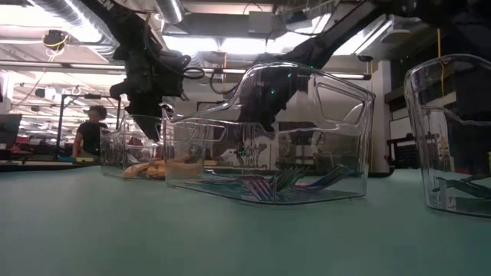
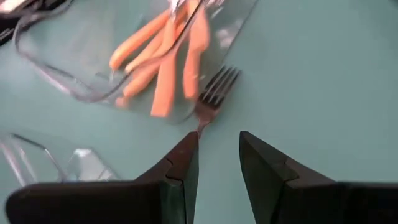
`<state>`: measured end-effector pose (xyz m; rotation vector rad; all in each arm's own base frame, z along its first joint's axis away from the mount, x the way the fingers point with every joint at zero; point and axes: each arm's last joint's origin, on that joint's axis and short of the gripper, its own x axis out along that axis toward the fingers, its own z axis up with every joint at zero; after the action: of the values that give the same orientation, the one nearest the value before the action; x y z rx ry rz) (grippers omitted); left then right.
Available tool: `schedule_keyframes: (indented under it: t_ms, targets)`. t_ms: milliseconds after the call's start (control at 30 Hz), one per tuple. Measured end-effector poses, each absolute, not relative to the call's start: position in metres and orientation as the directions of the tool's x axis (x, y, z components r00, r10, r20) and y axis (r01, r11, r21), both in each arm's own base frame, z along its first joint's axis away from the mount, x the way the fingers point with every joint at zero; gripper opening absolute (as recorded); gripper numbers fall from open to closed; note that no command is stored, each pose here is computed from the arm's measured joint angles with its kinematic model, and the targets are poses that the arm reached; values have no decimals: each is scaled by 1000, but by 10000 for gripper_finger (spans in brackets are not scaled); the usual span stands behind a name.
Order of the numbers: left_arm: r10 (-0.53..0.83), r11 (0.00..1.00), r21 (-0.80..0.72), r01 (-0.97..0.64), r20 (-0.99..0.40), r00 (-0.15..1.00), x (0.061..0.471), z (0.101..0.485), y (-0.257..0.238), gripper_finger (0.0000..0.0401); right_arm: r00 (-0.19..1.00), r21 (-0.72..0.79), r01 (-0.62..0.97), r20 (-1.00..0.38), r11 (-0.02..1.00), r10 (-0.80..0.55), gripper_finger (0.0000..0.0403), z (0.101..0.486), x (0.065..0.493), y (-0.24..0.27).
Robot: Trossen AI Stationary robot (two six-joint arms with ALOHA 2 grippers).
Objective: Sort silverware by color (type)
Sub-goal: Put black fork into the bottom transparent bin
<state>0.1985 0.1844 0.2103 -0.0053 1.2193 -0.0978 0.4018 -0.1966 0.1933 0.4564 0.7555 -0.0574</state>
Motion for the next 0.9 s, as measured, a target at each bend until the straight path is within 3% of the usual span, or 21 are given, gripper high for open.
schedule_keyframes:
  t_ms: [200, 900]
  targets:
    - [-81, 995, -56, 82, -937, 339, 200, 210, 182, 114, 703, 408, 184, -690, 894, 171, 104, 171, 411, -187]
    - [-82, 995, -57, 82, -937, 339, 200, 210, 182, 114, 656, 252, 187, -751, 949, 70, 104, 167, 424, -158]
